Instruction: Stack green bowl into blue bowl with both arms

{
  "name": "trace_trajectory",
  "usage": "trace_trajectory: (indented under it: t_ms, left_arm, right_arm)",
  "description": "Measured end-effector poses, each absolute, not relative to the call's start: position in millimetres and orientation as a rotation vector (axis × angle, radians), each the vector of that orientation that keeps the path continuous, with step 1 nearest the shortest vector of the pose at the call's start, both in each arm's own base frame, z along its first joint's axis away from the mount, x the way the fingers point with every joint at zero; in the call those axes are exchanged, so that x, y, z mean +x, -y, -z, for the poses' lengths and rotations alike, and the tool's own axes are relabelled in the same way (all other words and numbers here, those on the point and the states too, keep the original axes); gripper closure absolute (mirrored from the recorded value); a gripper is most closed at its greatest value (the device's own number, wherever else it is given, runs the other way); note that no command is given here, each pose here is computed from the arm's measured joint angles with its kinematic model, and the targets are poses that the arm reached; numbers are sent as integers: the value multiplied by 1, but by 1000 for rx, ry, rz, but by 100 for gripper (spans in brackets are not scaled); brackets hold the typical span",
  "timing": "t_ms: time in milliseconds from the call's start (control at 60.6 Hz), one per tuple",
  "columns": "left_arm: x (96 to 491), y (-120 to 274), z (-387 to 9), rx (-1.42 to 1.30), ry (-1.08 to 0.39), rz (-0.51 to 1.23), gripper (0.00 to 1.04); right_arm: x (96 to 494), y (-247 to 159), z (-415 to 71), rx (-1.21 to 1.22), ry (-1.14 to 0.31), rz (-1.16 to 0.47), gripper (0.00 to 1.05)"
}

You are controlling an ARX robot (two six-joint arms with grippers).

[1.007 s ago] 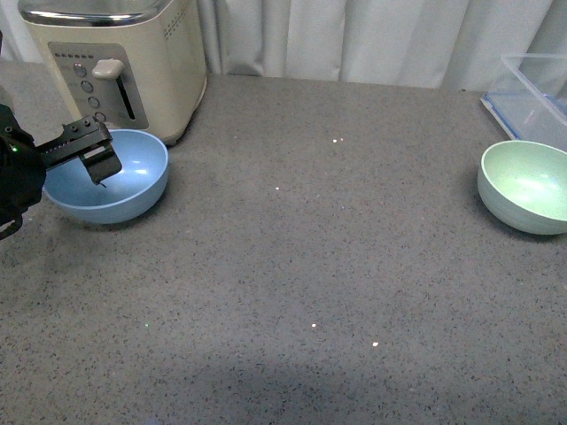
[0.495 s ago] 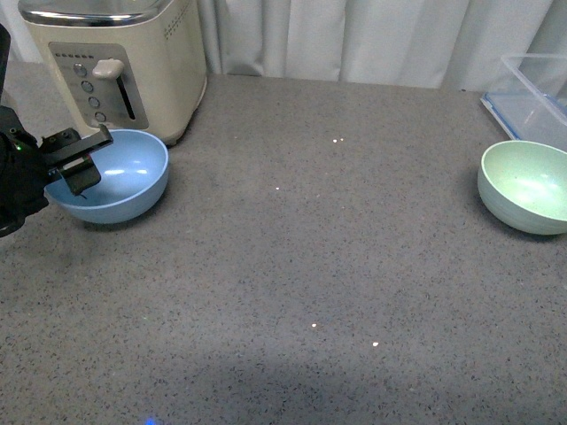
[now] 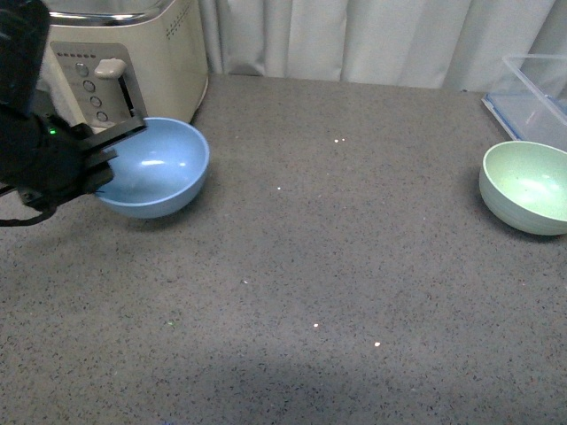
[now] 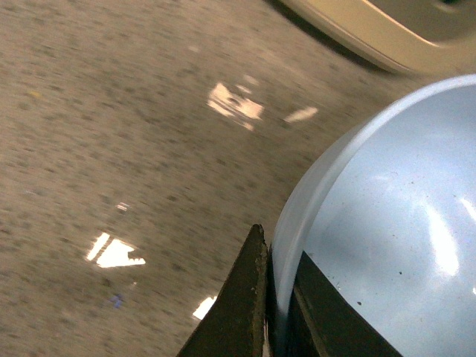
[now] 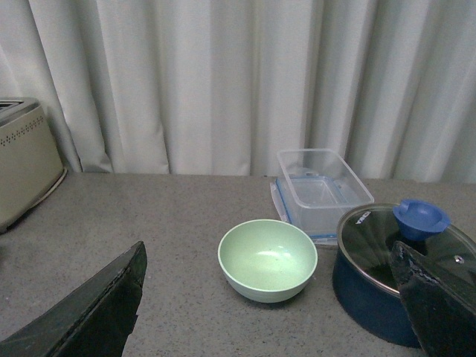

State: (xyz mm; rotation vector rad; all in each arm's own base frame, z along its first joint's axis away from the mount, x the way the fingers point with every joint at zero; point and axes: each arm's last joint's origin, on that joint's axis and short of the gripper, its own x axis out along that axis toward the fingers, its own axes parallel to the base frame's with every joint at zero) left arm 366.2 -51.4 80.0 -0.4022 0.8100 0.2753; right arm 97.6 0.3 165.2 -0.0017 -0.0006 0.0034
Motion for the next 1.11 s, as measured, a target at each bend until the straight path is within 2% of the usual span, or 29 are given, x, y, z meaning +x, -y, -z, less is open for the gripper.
trace_trajectory:
  t_ms: [248,429,677,990,1106]
  left_arm:
    - [360,145,-96,-385,-842,-61,101]
    - [353,199,-86,-363,-895,28,101]
    - [360,218,-73,-348,-919,20,101]
    - [363,221,-71,-344,-920,10,100]
    - [363,221,-71,-345,-924,12,81]
  right_arm:
    - [98,0,-165,-2,0,-3,9]
    - [98,0,-165,-2,0,-3,9]
    - [98,0,-165,-2,0,-3,9]
    - [98,0,-165,-2,0,-3,9]
    - [98,0,-165,-2,0,-3,9]
